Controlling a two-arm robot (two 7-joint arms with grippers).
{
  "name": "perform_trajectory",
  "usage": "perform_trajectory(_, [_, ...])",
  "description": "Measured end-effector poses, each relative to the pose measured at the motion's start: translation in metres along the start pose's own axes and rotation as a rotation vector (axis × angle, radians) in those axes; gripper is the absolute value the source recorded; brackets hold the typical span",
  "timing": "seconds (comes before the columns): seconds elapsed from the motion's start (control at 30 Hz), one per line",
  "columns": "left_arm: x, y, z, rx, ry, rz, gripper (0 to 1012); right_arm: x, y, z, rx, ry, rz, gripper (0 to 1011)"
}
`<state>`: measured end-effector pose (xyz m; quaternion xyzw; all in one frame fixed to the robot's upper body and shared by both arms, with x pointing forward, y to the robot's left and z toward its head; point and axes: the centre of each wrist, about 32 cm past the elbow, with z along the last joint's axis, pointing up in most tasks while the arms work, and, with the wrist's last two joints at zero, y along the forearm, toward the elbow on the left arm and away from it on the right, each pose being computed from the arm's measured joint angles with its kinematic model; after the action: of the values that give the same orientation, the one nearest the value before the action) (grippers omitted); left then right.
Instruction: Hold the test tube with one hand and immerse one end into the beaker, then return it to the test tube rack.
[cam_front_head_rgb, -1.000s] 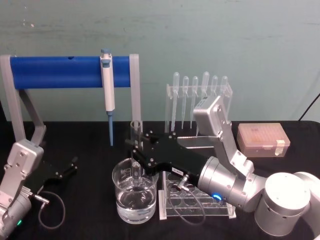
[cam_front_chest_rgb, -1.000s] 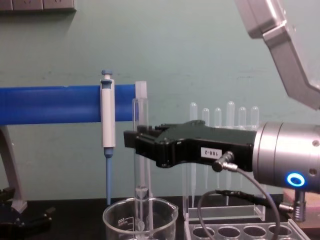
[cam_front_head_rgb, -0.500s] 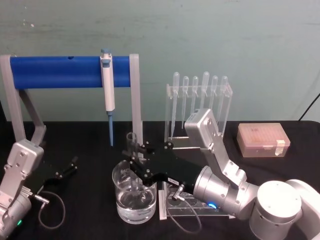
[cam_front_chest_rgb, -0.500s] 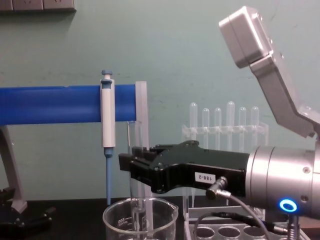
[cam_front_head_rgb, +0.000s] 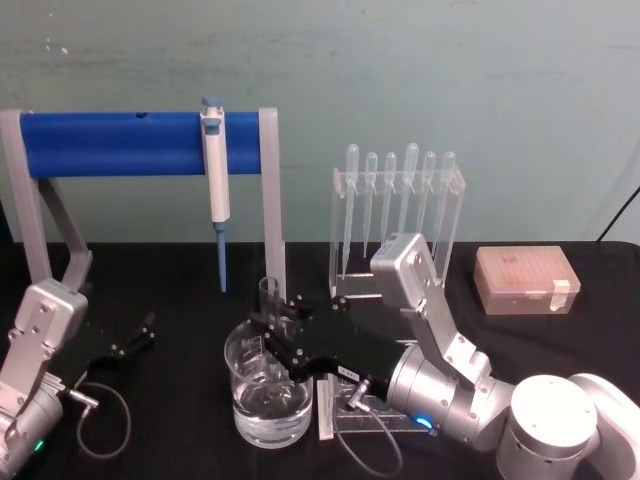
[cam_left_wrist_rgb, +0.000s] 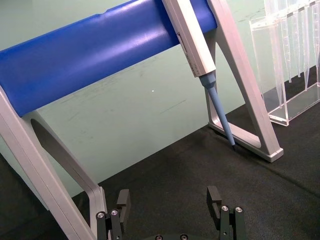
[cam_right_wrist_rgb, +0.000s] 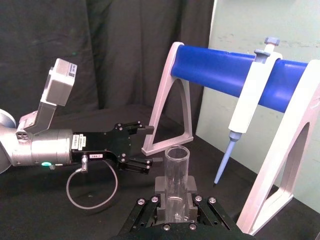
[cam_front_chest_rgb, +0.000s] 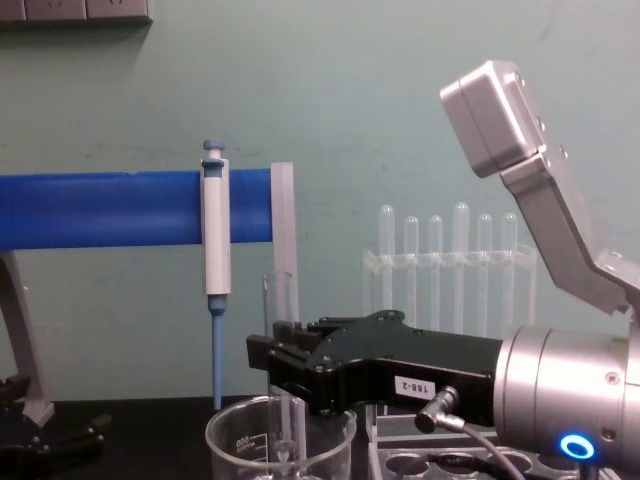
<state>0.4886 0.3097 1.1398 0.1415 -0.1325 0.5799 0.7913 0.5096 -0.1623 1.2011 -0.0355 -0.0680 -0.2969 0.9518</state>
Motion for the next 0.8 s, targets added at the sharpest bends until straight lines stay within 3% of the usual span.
perform_trajectory(0.8, [0.0000, 0.0000, 0.0000, 0.000, 0.000, 0.000, 1000, -0.0029, -0.0009, -0.0083, -0.001, 0.026, -0.018, 227])
